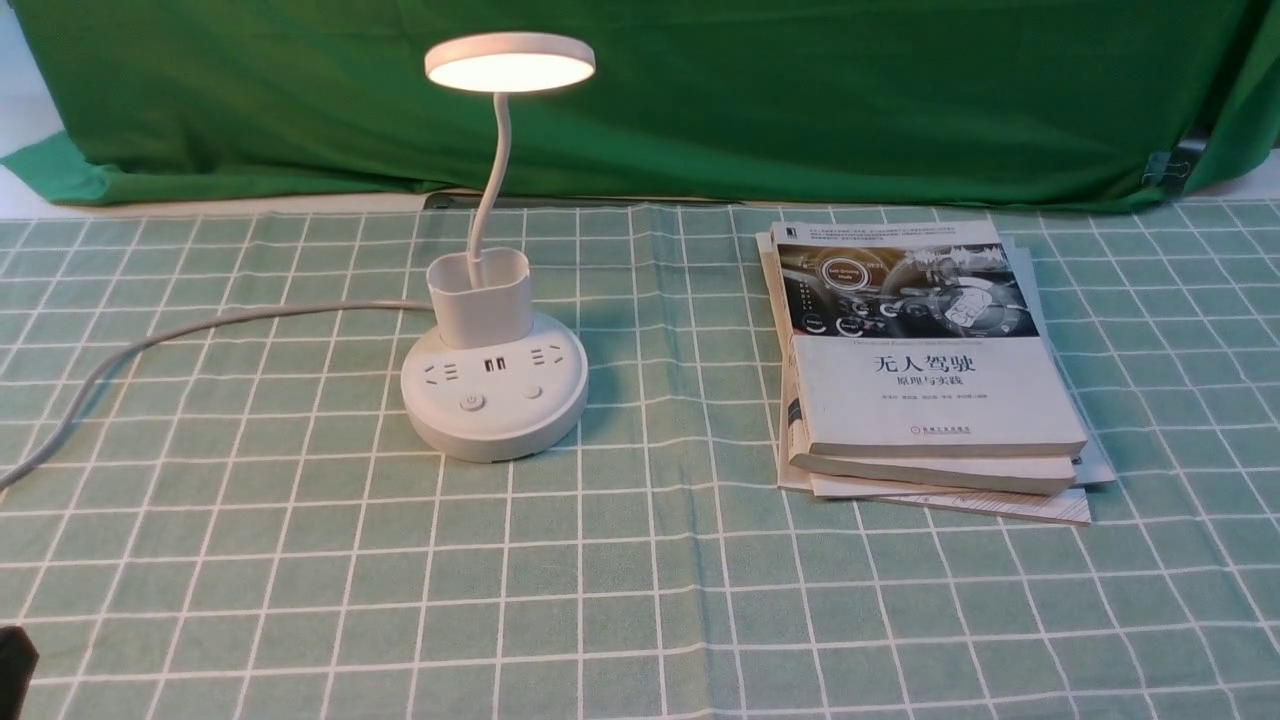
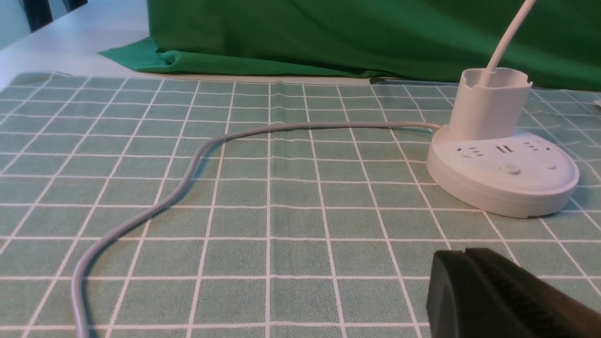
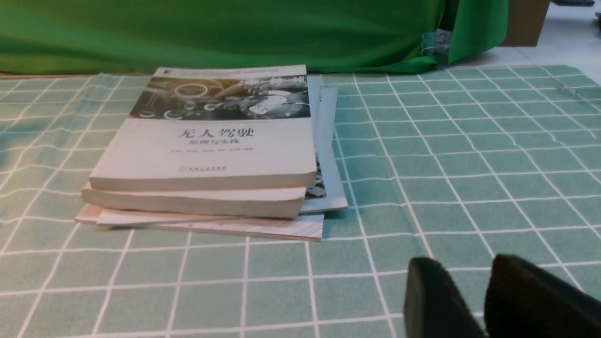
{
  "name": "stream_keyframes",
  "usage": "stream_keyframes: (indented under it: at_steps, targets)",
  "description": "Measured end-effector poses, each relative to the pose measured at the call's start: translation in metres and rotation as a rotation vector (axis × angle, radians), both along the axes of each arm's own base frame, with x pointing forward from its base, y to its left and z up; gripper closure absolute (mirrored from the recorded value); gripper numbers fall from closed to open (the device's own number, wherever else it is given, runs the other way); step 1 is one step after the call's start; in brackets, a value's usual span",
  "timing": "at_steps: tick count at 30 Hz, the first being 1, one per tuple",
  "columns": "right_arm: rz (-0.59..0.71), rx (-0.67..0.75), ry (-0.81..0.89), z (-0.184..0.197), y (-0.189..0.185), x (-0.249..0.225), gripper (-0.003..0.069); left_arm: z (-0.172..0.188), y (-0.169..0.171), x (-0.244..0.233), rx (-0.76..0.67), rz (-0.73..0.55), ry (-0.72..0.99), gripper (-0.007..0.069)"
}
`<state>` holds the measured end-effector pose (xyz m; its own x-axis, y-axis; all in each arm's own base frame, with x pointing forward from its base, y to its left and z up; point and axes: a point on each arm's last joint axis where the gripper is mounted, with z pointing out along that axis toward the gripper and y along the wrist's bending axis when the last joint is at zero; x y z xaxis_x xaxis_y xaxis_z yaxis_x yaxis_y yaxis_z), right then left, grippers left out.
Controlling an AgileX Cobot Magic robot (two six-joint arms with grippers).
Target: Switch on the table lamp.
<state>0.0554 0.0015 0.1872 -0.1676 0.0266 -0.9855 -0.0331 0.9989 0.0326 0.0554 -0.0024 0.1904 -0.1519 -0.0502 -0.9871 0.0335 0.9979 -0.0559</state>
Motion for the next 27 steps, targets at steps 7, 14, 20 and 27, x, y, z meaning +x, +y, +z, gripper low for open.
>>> stream_keyframes:
  at_steps: [7,14,20,27]
  targets:
    - [0.0,0.0,0.0,0.0,0.0,0.0,0.0419,0.0,0.0,0.0,0.001,0.0,0.0,0.0604]
    - [0.0,0.0,0.0,0.0,0.0,0.0,0.0419,0.0,0.0001,0.0,0.021,-0.002,-0.001,0.0604]
    - [0.0,0.0,0.0,0.0,0.0,0.0,0.0419,0.0,0.0001,0.0,0.023,-0.002,-0.001,0.0604]
    - [0.0,0.0,-0.001,0.0001,0.0,0.0,0.0419,0.0,0.0001,0.0,0.023,-0.002,-0.001,0.0604]
